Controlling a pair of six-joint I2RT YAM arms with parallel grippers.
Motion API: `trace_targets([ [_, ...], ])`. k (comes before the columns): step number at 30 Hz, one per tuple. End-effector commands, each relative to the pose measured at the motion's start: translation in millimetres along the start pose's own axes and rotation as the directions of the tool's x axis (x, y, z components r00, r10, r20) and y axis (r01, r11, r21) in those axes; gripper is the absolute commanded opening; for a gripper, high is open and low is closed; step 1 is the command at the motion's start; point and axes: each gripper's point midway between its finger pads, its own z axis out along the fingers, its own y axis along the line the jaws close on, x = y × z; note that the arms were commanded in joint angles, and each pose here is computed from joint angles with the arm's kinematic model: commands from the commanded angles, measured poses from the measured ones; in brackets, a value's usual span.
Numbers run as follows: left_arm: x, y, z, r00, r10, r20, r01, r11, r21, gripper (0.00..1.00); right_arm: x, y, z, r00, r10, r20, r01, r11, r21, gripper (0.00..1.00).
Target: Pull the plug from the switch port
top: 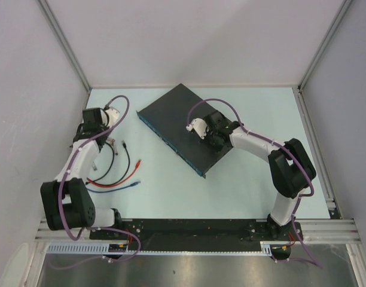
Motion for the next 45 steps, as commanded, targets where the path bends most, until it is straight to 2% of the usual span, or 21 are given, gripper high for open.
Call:
trace_targets([
  [1, -42.9, 37.6, -11.8, 0.995, -0.071, 0.073, 0.083, 0.979, -0.185, 0.86, -18.5, -7.3, -10.4, 0.999, -0.012, 0.051, 0.011, 1.0, 0.024, 0.0],
  [2, -48.4, 34.8, -14.4, 0.993, -0.071, 0.091, 0.086, 0.98, -0.178, 0.99, -19.8, -7.6, -11.9, 0.998, -0.005, 0.056, 0.004, 1.0, 0.027, 0.0],
  [8, -84.0, 2.0, -45.7, 0.98, -0.079, 0.184, 0.093, 0.993, -0.073, 1.0, -29.5, -10.7, -23.0, 0.994, 0.032, 0.104, -0.036, 0.999, 0.034, 0.02],
  [9, -98.5, -4.2, -53.8, 0.969, -0.087, 0.231, 0.096, 0.995, -0.028, 1.0, -30.6, -11.4, -24.3, 0.993, 0.045, 0.111, -0.049, 0.998, 0.036, 0.03],
  [10, -99.7, -12.1, -59.6, 0.966, -0.112, 0.234, 0.111, 0.994, 0.016, 1.0, -36.7, -15.5, -29.4, 0.989, 0.055, 0.138, -0.063, 0.997, 0.05, 0.08],
  [12, -118.7, -14.0, -76.5, 0.938, -0.169, 0.301, 0.148, 0.985, 0.09, 0.99, -45.6, -24.7, -39.0, 0.978, 0.11, 0.178, -0.12, 0.991, 0.051, 0.23],
  [14, -129.0, -20.3, -88.9, 0.921, -0.207, 0.331, 0.157, 0.973, 0.172, 1.0, -53.0, -30.8, -48.3, 0.966, 0.154, 0.209, -0.163, 0.986, 0.026, 0.5],
  [16, -152.2, -20.4, -107.6, 0.882, -0.229, 0.413, 0.134, 0.96, 0.247, 1.0, -62.1, -51.3, -62.0, 0.936, 0.241, 0.258, -0.257, 0.966, 0.029, 0.71],
  [18, -176.4, -11.4, -129.8, 0.829, -0.235, 0.507, 0.103, 0.956, 0.274, 1.0, -73.8, -80.8, -79.7, 0.895, 0.311, 0.319, -0.34, 0.94, 0.039, 0.8],
  [19, -190.0, -13.5, -140.9, 0.796, -0.228, 0.561, 0.059, 0.951, 0.303, 1.0, -76.3, -87.8, -83.5, 0.874, 0.356, 0.33, -0.384, 0.923, 0.023, 0.81],
  [22, -235.6, 2.8, -175.3, 0.666, -0.256, 0.701, 0.034, 0.949, 0.314, 1.0, -88.5, -125.8, -103.0, 0.815, 0.43, 0.388, -0.477, 0.879, 0.028, 0.82],
  [23, -253.1, 13.3, -188.3, 0.604, -0.266, 0.751, 0.038, 0.951, 0.306, 1.0, -92.9, -136.5, -110.4, 0.797, 0.446, 0.408, -0.5, 0.865, 0.032, 0.82],
  [24, -263.7, 14.6, -189.0, 0.576, -0.289, 0.765, 0.045, 0.945, 0.324, 1.0, -90.4, -150.7, -116.6, 0.773, 0.476, 0.419, -0.542, 0.839, 0.047, 0.82],
  [26, -282.2, 22.0, -194.6, 0.517, -0.297, 0.803, 0.045, 0.946, 0.321, 1.0, -94.4, -181.6, -131.5, 0.729, 0.502, 0.465, -0.617, 0.776, 0.129, 0.89],
  [28, -290.6, 16.2, -176.0, 0.538, -0.292, 0.791, 0.035, 0.945, 0.326, 1.0, -91.1, -207.5, -144.6, 0.7, 0.506, 0.504, -0.666, 0.717, 0.206, 0.99],
  [29, -291.9, 18.0, -170.3, 0.554, -0.291, 0.78, 0.044, 0.946, 0.322, 1.0, -88.2, -216.0, -143.7, 0.695, 0.507, 0.51, -0.679, 0.696, 0.233, 1.0],
  [32, -281.3, 10.9, -127.6, 0.646, -0.336, 0.686, 0.125, 0.933, 0.338, 1.0, -78.1, -232.1, -142.3, 0.675, 0.522, 0.521, -0.717, 0.63, 0.298, 1.0],
  [34, -267.0, -6.2, -94.5, 0.694, -0.42, 0.585, 0.199, 0.892, 0.405, 0.99, -70.4, -233.5, -135.3, 0.674, 0.534, 0.511, -0.725, 0.612, 0.316, 1.0],
  [37, -262.7, -25.5, -71.7, 0.7, -0.517, 0.492, 0.285, 0.835, 0.471, 1.0, -65.1, -230.9, -121.9, 0.681, 0.547, 0.487, -0.721, 0.617, 0.314, 1.0],
  [42, -279.4, -43.3, -72.3, 0.712, -0.492, 0.502, 0.247, 0.844, 0.476, 1.0, -70.6, -235.0, -105.4, 0.655, 0.586, 0.477, -0.746, 0.603, 0.284, 1.0],
  [45, -288.9, -47.4, -77.2, 0.684, -0.547, 0.483, 0.267, 0.804, 0.531, 1.0, -78.3, -230.4, -99.5, 0.684, 0.56, 0.468, -0.714, 0.646, 0.271, 0.98],
])
